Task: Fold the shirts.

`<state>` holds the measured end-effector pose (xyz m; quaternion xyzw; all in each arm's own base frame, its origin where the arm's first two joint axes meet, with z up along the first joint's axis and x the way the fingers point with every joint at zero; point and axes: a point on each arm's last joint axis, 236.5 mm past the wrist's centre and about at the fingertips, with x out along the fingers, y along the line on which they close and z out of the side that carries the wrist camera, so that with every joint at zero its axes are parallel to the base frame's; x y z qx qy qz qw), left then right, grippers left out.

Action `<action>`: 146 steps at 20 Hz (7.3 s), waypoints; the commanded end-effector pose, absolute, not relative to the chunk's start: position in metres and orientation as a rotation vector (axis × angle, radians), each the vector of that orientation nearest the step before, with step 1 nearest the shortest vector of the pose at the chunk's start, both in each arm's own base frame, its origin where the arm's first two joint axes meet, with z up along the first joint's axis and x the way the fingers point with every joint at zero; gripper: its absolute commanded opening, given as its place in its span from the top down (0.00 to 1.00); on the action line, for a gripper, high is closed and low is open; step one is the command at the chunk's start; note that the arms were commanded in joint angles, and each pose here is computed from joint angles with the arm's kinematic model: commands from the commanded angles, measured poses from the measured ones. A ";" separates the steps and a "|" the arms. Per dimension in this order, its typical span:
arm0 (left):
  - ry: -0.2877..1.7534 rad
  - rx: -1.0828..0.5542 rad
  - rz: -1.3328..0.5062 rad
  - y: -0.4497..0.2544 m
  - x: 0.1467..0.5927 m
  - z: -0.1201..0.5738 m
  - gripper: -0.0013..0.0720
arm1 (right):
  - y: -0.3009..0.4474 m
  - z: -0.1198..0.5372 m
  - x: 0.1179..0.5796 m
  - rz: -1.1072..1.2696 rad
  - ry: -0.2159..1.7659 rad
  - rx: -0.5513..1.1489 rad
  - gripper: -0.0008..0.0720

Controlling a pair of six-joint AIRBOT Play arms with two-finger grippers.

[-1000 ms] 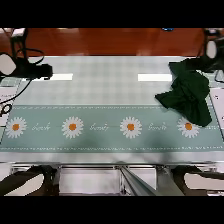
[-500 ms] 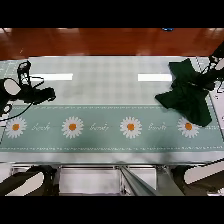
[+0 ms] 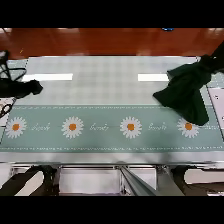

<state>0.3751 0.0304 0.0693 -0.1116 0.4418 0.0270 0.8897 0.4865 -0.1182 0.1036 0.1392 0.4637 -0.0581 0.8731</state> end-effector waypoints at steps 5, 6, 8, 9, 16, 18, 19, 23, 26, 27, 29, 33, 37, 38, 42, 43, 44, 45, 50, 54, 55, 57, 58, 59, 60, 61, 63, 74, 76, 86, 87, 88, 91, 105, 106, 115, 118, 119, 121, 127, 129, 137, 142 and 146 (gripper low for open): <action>0.629 -0.373 -0.105 -0.023 0.335 0.173 0.29 | -0.024 0.381 0.415 0.076 0.390 0.122 0.96; 0.633 -0.362 -0.141 -0.035 0.331 0.174 0.29 | -0.009 0.408 0.401 0.106 0.329 0.104 0.96; 0.670 -0.339 -0.210 -0.059 0.324 0.169 0.29 | 0.022 0.455 0.370 0.173 0.219 0.073 0.96; 0.682 -0.331 -0.236 -0.068 0.323 0.167 0.29 | 0.037 0.471 0.354 0.211 0.177 0.060 0.96; 0.587 -0.348 -0.138 -0.031 0.333 0.192 0.29 | 0.147 0.397 0.300 0.548 0.481 0.024 0.96; 0.633 -0.373 -0.151 -0.034 0.326 0.185 0.29 | 0.203 0.342 0.297 0.683 0.612 0.028 0.96; 0.656 -0.365 -0.165 -0.037 0.323 0.181 0.29 | 0.235 0.310 0.295 0.743 0.669 0.040 0.96; 0.697 -0.356 -0.173 -0.040 0.316 0.174 0.29 | 0.356 0.165 0.285 0.889 0.918 0.065 0.96; 0.727 -0.340 -0.155 -0.035 0.315 0.162 0.29 | 0.429 0.076 0.284 0.925 1.051 0.117 0.96; 0.758 -0.342 -0.160 -0.037 0.310 0.153 0.29 | 0.445 0.055 0.286 0.921 1.090 0.161 0.96; 0.838 -0.351 -0.170 -0.042 0.299 0.131 0.29 | 0.469 0.032 0.293 0.934 1.153 0.259 0.58; 0.941 -0.291 -0.127 -0.024 0.283 0.099 0.29 | 0.411 0.085 0.368 0.897 1.105 0.257 0.42; 1.024 -0.467 -0.016 0.001 0.266 0.064 0.29 | 0.164 0.114 0.428 0.387 1.101 0.272 0.42; 1.074 -0.553 -0.050 -0.012 0.258 0.043 0.29 | 0.109 0.100 0.414 0.259 1.114 0.310 0.42; 1.106 -0.837 -0.301 -0.083 0.239 -0.010 0.29 | 0.018 0.013 0.321 0.044 1.111 0.597 0.42; 1.059 -0.861 -0.312 -0.084 0.247 -0.014 0.29 | 0.017 -0.005 0.299 0.045 1.117 0.667 0.42; 1.040 -0.890 -0.309 -0.084 0.254 -0.016 0.29 | 0.019 -0.019 0.282 0.055 1.128 0.722 0.42; 1.042 -0.925 -0.333 -0.088 0.258 -0.016 0.29 | 0.022 -0.031 0.268 0.060 1.146 0.759 0.42; 1.212 -1.026 -0.495 -0.128 0.242 -0.035 0.29 | 0.024 -0.050 0.254 0.055 1.175 0.779 0.42; 1.251 -0.996 -0.462 -0.137 0.245 -0.055 0.29 | 0.024 -0.050 0.253 0.056 1.177 0.778 0.42; 1.223 -1.000 -0.447 -0.136 0.253 -0.055 0.29 | 0.025 -0.050 0.253 0.058 1.181 0.779 0.42; 1.145 -1.000 -0.433 -0.136 0.270 -0.051 0.30 | 0.026 -0.051 0.251 0.063 1.189 0.777 0.42; 1.121 -0.999 -0.415 -0.136 0.276 -0.052 0.30 | 0.027 -0.052 0.250 0.064 1.193 0.771 0.42; 1.107 -0.996 -0.402 -0.138 0.280 -0.052 0.30 | 0.027 -0.051 0.250 0.065 1.195 0.772 0.42; 1.102 -0.997 -0.400 -0.142 0.283 -0.053 0.31 | 0.027 -0.052 0.249 0.066 1.197 0.772 0.42; 1.105 -0.999 -0.407 -0.147 0.283 -0.054 0.36 | 0.027 -0.052 0.250 0.066 1.197 0.772 0.42; 1.116 -0.999 -0.434 -0.152 0.284 -0.050 0.49 | 0.025 -0.053 0.248 0.058 1.204 0.764 0.42; 1.074 -0.910 -0.499 -0.151 0.307 -0.024 0.96 | 0.056 -0.081 0.241 0.180 1.359 0.927 0.42; 1.076 -0.910 -0.499 -0.151 0.307 -0.025 0.96 | 0.068 -0.088 0.247 0.214 1.372 0.989 0.42; 0.953 -0.903 -0.527 -0.129 0.342 0.022 0.96 | 0.134 -0.046 0.350 0.417 1.284 0.717 0.96; 0.874 -0.899 -0.557 -0.118 0.359 0.057 0.96 | 0.129 -0.013 0.371 0.438 1.221 0.660 0.96; 0.787 -0.896 -0.585 -0.107 0.375 0.096 0.96 | 0.120 0.029 0.394 0.435 1.141 0.598 0.96; 0.540 -0.838 -0.615 -0.072 0.409 0.222 0.96 | 0.088 0.185 0.440 0.396 0.826 0.393 0.96; 0.462 -0.154 -0.160 -0.018 0.271 0.385 0.96 | 0.016 0.496 0.214 0.058 0.100 0.044 0.96; 0.478 -0.103 -0.146 -0.021 0.259 0.379 0.96 | 0.009 0.487 0.204 0.025 0.122 0.052 0.96; 0.722 -0.049 0.123 0.022 0.166 0.248 0.96 | -0.017 0.352 0.182 -0.108 0.449 0.106 0.96; 0.810 -0.080 0.138 0.023 0.194 0.183 0.96 | -0.019 0.293 0.210 -0.115 0.606 0.117 0.96; 0.795 -0.100 0.141 0.023 0.214 0.169 0.96 | -0.020 0.270 0.224 -0.116 0.663 0.118 0.96; 0.818 -0.151 0.120 0.016 0.261 0.137 0.96 | -0.022 0.217 0.253 -0.117 0.793 0.121 0.96; 1.061 -0.329 -0.059 -0.033 0.413 0.031 0.96 | -0.023 0.070 0.370 -0.081 1.041 0.134 0.96; 1.149 -0.396 -0.082 -0.042 0.457 0.003 0.96 | -0.025 0.033 0.408 -0.081 1.088 0.147 0.96; 1.128 -0.492 -0.139 -0.052 0.554 -0.007 0.65 | -0.020 -0.025 0.499 -0.052 1.149 0.212 0.96; 1.487 -0.405 -0.226 -0.030 0.452 0.019 0.29 | -0.018 -0.017 0.499 -0.044 1.162 0.216 0.96; 1.500 -0.439 -0.212 -0.043 0.359 0.027 0.29 | -0.012 -0.021 0.487 -0.031 1.217 0.231 0.96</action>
